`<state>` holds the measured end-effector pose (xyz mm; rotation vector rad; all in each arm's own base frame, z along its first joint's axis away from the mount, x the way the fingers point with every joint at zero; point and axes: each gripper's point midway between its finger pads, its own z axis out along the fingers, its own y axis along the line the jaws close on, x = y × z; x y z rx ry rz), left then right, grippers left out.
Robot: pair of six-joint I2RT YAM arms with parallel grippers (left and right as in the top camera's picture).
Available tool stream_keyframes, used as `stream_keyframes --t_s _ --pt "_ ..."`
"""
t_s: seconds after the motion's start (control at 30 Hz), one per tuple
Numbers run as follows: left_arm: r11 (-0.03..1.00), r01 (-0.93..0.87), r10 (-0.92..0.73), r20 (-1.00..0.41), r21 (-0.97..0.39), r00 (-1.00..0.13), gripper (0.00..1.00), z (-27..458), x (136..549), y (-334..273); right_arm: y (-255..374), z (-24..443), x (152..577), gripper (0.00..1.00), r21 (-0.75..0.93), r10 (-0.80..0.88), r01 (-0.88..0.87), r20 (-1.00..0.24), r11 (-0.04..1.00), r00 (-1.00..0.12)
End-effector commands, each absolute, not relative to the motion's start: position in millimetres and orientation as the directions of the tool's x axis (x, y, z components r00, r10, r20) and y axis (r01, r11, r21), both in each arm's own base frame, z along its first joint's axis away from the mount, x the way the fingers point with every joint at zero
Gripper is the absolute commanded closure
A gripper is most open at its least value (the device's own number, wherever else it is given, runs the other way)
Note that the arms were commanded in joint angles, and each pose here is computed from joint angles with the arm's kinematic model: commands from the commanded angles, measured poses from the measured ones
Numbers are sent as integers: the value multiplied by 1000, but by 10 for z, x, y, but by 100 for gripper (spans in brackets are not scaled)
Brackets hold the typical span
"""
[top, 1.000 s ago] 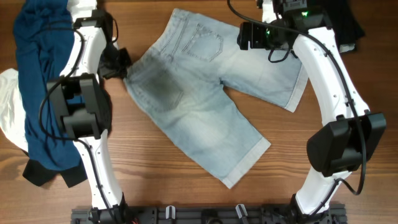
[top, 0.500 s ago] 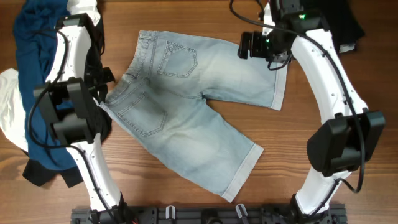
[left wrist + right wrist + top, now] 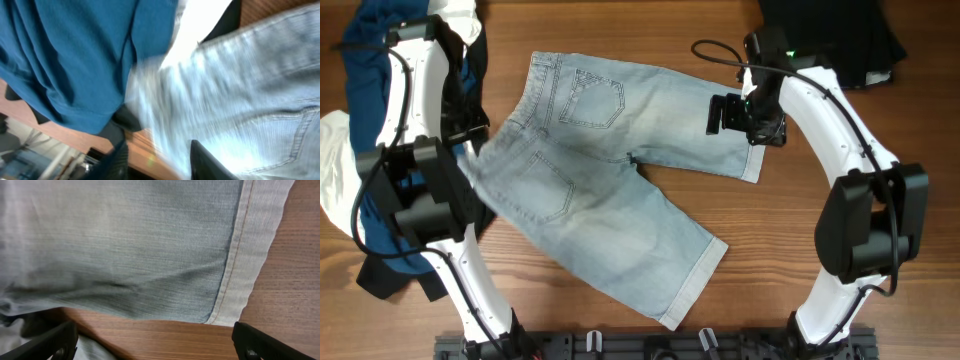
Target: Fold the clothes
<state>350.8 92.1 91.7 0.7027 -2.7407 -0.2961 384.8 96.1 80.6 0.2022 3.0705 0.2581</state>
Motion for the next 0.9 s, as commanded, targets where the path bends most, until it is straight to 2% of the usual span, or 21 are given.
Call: stream_keyframes --t_s 0.0,0.03,0.07,0.1,0.23,0.37,0.6,0.77,0.87 --pt "850 -446 -506 195 282 -840 30 1005 3509 983 892 739 3942 0 151 168 155 -76 976 -983" --pt "850 -446 -506 193 281 -841 16 1005 3513 984 863 744 4013 0 142 171 155 -107 978 -979" --pt "849 -447 -506 191 280 -841 9 1005 3519 986 797 758 4147 0 117 161 142 -168 983 -973" --pt "849 -447 -506 191 281 -841 6 1005 3518 986 764 767 4224 0 96 127 109 -206 989 -970" --pt "852 -444 -499 177 276 -848 3 1031 3542 958 564 751 4456 0 -11 81 89 -301 996 -950" --pt "865 -438 -472 102 243 -876 0 1167 3666 834 371 646 4584 0 -26 98 112 -321 993 -942" --pt "905 -406 -395 -107 127 -913 0 1514 4034 474 246 355 4765 1 73 115 97 -317 993 -942" --pt "933 -341 -323 -150 114 -934 1 1552 4151 271 305 112 4870 6 132 118 80 -314 988 -942" --pt "940 -325 -305 -168 107 -937 0 1557 4203 187 363 10 4921 12 164 120 70 -316 984 -941"
